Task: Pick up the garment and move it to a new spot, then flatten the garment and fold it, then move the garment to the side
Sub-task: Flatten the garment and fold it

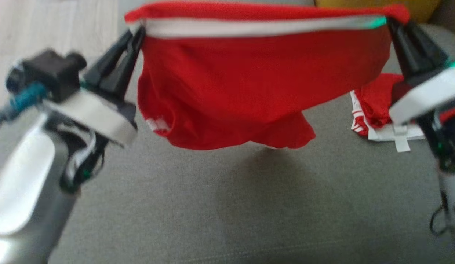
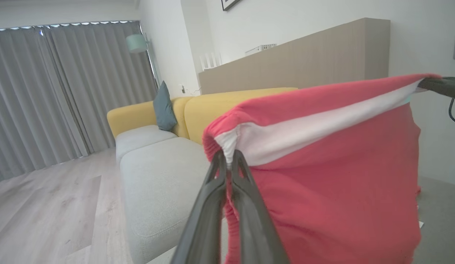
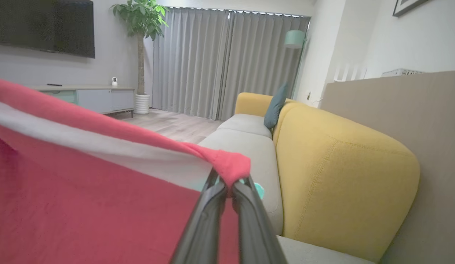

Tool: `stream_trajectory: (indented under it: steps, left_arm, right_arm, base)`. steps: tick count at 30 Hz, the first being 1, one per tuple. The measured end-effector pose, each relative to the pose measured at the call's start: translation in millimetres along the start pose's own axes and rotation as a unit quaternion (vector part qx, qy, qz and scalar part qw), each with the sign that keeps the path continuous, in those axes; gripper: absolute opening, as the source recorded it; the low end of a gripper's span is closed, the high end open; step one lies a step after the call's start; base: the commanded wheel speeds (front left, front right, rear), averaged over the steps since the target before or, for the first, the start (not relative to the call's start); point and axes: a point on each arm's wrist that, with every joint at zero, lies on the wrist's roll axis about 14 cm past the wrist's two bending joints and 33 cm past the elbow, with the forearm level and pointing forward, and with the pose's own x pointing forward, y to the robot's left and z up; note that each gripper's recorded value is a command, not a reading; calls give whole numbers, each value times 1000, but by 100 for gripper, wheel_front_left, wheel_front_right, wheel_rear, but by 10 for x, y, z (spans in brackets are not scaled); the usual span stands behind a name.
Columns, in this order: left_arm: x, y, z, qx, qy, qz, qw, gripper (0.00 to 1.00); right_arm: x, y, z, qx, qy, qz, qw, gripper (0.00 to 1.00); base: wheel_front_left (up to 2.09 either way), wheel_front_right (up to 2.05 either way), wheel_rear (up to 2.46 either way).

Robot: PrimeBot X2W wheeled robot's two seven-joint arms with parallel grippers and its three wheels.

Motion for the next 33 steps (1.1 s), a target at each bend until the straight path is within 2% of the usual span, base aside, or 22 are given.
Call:
stream_trajectory:
  steps: [3,6,8,16,18,23,28,33]
  left_arm:
    - [177,117,-59,-2,10,1,1000,0]
    - [519,382,-168,-14,18,17,1000,0]
    - [761,578,-248,-3,20,28,999,0]
    - [1592,1178,-353,-35,-58,86,994,0]
    - [1673,1244,-538,-46,-57,94,993,0]
    - [1561,1194,-1305,-76,10,104,992,0]
    - [1206,990,-1981,-78,98,94,988,0]
    - [690,698,-2437,-96,172,84,977,0]
  right_arm:
    - [184,-58,-15,-6,8,-3,1000,0]
    - [564,-136,-12,11,11,-3,1000,0]
    - [851,-213,13,21,0,-8,1000,0]
    - [1885,-481,90,-10,-71,-28,997,0]
    - [2047,-473,-128,3,-61,-31,998,0]
    - [2149,-265,-1065,44,28,-25,998,0]
    - [1929,2,-1847,70,123,-9,990,0]
    - [1571,211,-2271,77,194,7,978,0]
  base:
    - [0,0,0]
    - [0,0,0]
    - [0,0,0]
    - [0,0,0]
    - [0,0,0]
    - [0,0,0]
    - [0,0,0]
    - [0,0,0]
